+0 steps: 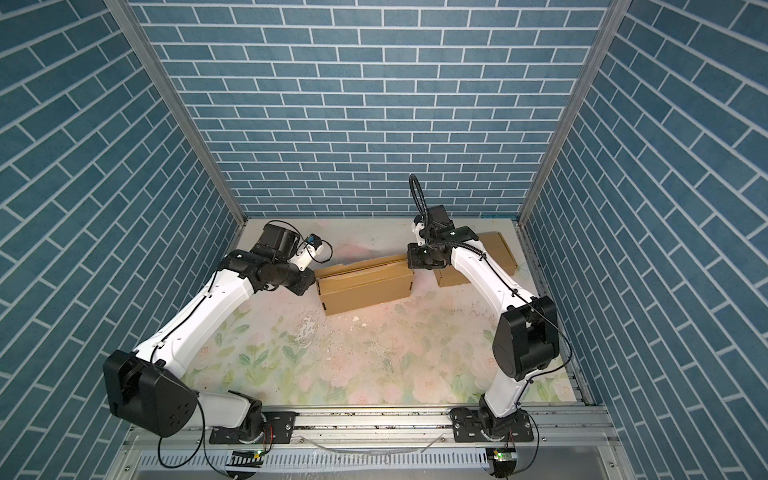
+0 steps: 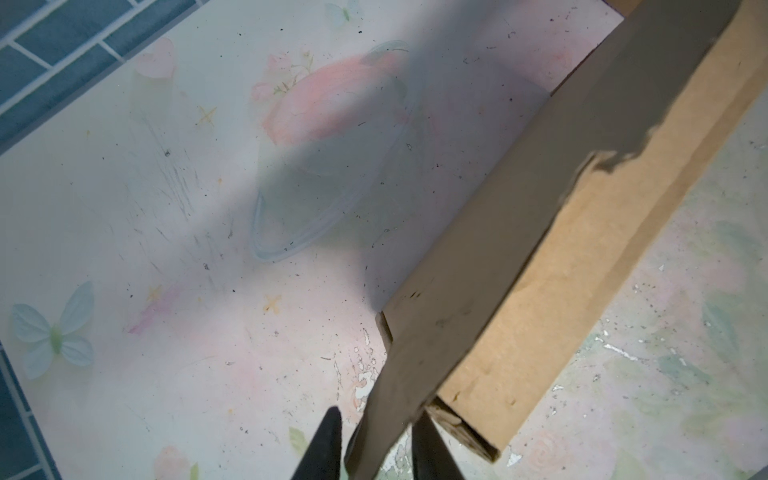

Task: Fold the paper box

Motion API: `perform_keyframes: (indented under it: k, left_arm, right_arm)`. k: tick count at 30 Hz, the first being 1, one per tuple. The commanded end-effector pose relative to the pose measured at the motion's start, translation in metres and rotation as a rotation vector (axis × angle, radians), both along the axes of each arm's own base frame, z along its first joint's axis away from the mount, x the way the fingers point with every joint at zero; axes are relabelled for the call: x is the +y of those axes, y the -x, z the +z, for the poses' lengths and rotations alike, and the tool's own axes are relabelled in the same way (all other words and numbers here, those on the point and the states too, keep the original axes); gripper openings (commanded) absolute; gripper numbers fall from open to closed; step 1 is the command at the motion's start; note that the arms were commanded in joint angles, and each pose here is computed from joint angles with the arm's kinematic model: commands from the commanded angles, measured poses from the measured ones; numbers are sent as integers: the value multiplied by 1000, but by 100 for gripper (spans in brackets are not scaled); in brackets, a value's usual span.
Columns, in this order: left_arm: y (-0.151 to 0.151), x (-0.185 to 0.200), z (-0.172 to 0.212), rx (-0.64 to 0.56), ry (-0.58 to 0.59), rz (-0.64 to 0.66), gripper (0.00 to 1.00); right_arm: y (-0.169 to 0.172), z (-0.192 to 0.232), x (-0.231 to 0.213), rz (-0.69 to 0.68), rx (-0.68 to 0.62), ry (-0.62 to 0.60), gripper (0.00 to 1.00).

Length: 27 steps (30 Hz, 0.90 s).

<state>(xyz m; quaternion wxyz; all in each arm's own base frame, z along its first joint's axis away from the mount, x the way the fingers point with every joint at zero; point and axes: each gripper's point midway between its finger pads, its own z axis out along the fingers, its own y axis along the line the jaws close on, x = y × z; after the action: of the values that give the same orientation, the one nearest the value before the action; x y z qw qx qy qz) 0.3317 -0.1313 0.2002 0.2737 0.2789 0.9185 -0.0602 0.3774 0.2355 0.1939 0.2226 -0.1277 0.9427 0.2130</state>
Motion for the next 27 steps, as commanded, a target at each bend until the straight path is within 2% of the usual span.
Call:
perform_keyframes:
  k: [1, 7, 10, 21, 27]
  left_arm:
    - [-2, 0, 7, -6, 11, -8, 21]
    - [5, -2, 10, 30, 35, 6, 5]
    - [11, -2, 13, 60, 56, 32, 4]
    - [17, -25, 16, 213, 241, 151, 7]
    - [17, -29, 7, 250, 294, 205, 7]
  right_arm:
    - [16, -33, -11, -38, 128, 64, 0]
    - [16, -32, -10, -40, 124, 61, 0]
    - [16, -31, -10, -45, 124, 53, 0]
    - [14, -31, -6, -108, 125, -9, 0]
    - [12, -31, -4, -140, 123, -43, 0]
